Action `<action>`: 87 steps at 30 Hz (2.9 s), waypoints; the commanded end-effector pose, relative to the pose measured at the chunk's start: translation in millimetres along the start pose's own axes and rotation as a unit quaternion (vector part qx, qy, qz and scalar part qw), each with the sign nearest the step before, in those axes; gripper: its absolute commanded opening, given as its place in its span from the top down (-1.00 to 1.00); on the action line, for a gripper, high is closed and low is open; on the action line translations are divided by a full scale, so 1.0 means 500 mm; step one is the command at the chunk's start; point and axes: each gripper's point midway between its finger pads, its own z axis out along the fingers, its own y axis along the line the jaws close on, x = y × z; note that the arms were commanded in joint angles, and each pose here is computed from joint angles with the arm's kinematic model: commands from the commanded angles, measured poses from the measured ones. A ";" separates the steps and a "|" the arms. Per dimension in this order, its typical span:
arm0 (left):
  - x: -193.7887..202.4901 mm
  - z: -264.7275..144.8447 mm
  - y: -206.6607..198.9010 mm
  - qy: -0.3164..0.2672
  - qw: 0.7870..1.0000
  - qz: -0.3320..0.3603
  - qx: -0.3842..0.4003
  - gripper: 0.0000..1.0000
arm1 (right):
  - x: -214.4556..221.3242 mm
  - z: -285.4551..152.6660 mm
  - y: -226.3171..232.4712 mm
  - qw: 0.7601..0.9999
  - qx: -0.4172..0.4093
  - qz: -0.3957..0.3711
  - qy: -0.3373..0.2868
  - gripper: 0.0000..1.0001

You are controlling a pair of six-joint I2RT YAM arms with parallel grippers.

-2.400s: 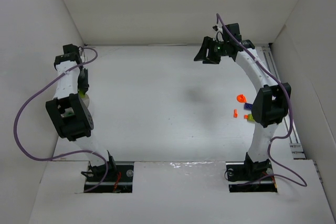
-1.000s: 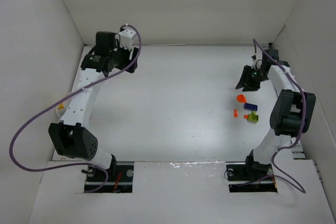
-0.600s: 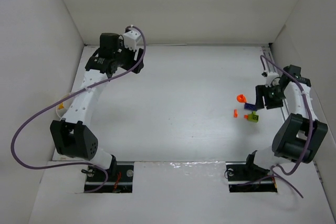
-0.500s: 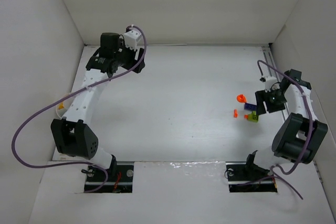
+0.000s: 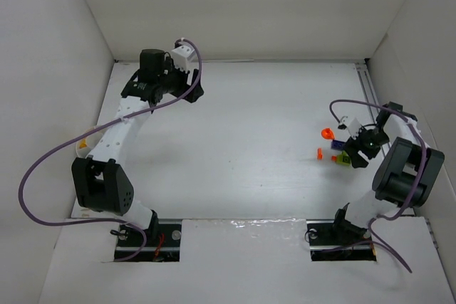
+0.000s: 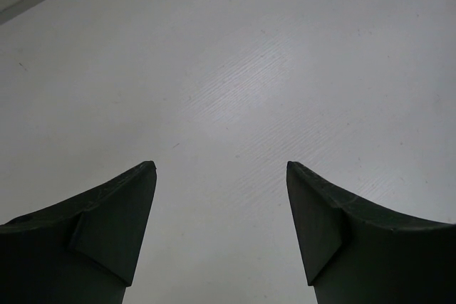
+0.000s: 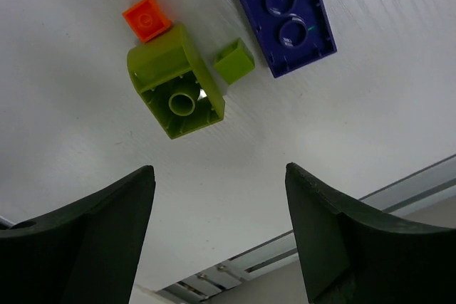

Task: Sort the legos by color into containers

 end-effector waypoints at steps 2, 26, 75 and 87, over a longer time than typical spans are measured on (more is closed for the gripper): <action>-0.047 -0.009 -0.007 -0.038 0.999 0.011 0.005 -0.42 | -0.009 0.022 -0.028 0.995 0.001 -0.100 -0.016 -0.57; -0.030 0.002 0.013 -0.022 1.000 0.005 -0.018 -0.42 | -0.051 0.079 0.026 0.985 -0.075 -0.156 0.004 0.03; -0.084 0.107 -0.142 -0.014 0.919 -0.221 0.325 -0.40 | -0.981 -0.131 0.392 0.867 -0.130 -0.135 -0.462 0.78; -0.078 0.117 -0.148 -0.009 0.919 -0.211 0.332 0.00 | -0.999 -0.139 0.388 0.867 -0.104 -0.127 -0.470 0.78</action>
